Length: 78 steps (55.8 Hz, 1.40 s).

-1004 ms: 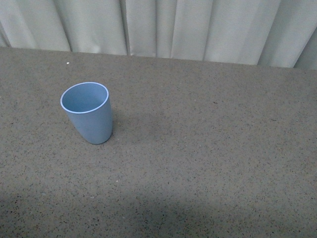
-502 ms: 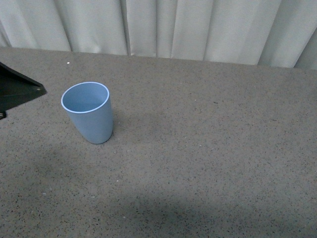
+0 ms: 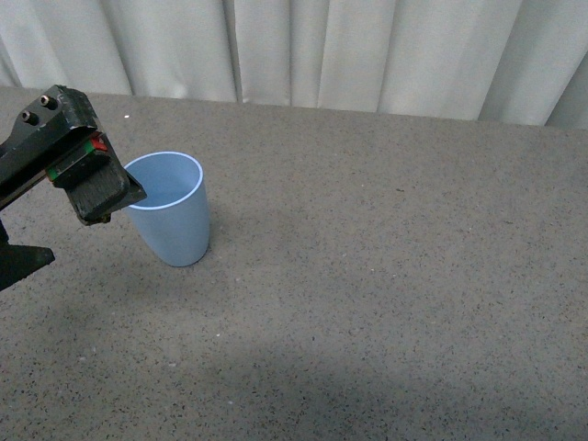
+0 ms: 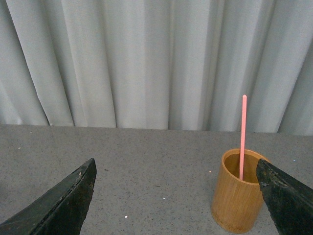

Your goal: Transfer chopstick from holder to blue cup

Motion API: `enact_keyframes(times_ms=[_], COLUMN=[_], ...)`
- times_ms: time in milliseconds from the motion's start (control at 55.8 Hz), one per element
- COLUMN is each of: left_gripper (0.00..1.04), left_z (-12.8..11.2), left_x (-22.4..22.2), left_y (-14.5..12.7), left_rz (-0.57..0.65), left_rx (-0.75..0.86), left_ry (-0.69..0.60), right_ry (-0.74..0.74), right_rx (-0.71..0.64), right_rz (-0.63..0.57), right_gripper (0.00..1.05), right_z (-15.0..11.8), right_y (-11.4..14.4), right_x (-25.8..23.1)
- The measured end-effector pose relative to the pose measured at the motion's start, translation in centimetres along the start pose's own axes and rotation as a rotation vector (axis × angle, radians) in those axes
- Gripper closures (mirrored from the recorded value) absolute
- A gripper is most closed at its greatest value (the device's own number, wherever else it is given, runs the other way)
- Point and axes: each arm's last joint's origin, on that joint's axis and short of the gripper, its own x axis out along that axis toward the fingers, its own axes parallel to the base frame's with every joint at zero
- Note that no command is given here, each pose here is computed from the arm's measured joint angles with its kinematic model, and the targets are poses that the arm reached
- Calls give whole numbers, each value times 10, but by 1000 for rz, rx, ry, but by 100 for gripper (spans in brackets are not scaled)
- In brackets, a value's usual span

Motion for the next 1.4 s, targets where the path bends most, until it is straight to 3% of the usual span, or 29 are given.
enact_keyframes(times_ms=[556, 932, 1398], left_gripper=[7, 7, 7], left_z=[11, 24, 23], left_x=[43, 56, 66], left_y=[-9, 3, 7], left_rz=[83, 140, 168], left_rx=[-20, -59, -63], left_ry=[20, 9, 19], right_ry=[0, 0, 0], right_rx=[0, 0, 0], right_rz=[0, 0, 0], right_gripper=[9, 9, 9], right_z=[0, 0, 0], right_y=[0, 0, 0], right_x=[0, 0, 0])
